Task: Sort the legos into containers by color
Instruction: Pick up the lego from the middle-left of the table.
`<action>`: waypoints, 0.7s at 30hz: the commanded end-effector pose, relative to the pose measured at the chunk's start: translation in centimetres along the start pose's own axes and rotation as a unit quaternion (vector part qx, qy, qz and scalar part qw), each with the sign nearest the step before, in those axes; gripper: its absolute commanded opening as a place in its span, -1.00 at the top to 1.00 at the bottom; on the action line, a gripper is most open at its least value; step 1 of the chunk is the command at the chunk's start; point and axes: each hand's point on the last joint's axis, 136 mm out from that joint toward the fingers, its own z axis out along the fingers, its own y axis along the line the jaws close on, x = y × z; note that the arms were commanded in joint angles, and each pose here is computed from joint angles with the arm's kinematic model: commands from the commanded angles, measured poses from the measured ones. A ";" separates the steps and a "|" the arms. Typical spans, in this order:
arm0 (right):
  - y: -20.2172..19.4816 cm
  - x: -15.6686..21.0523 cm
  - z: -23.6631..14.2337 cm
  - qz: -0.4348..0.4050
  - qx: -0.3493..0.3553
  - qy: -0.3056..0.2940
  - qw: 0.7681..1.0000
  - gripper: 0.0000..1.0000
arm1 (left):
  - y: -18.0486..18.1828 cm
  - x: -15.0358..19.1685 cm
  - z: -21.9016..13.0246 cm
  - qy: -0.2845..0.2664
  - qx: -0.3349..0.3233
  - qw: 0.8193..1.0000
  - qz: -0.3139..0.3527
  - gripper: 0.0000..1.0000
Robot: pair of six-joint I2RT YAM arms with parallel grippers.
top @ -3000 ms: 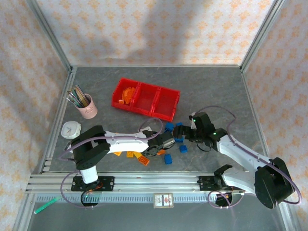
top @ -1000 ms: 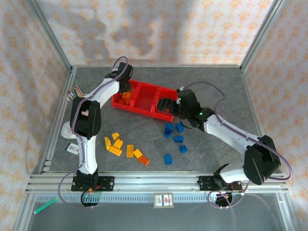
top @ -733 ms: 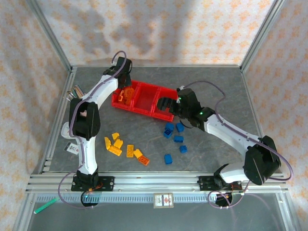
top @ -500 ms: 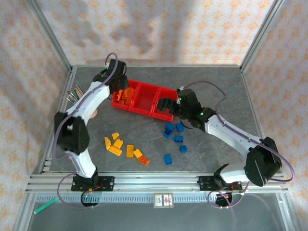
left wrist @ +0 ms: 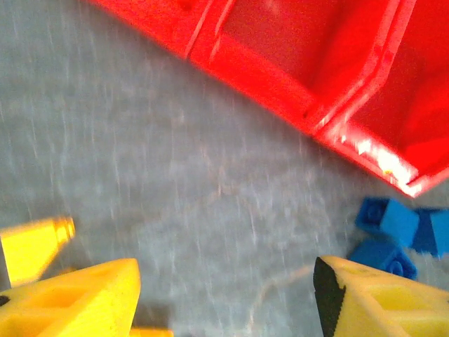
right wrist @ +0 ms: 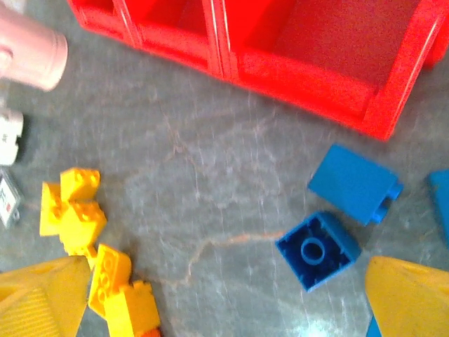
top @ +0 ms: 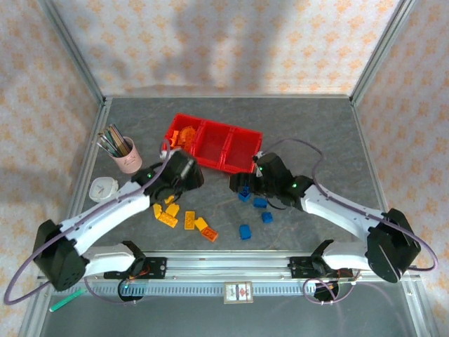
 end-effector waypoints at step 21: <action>-1.1 5.4 -1.1 -0.045 -0.044 -0.011 0.998 -1.00 | 0.0 19.0 0.3 0.103 -0.064 0.981 -0.152 -0.42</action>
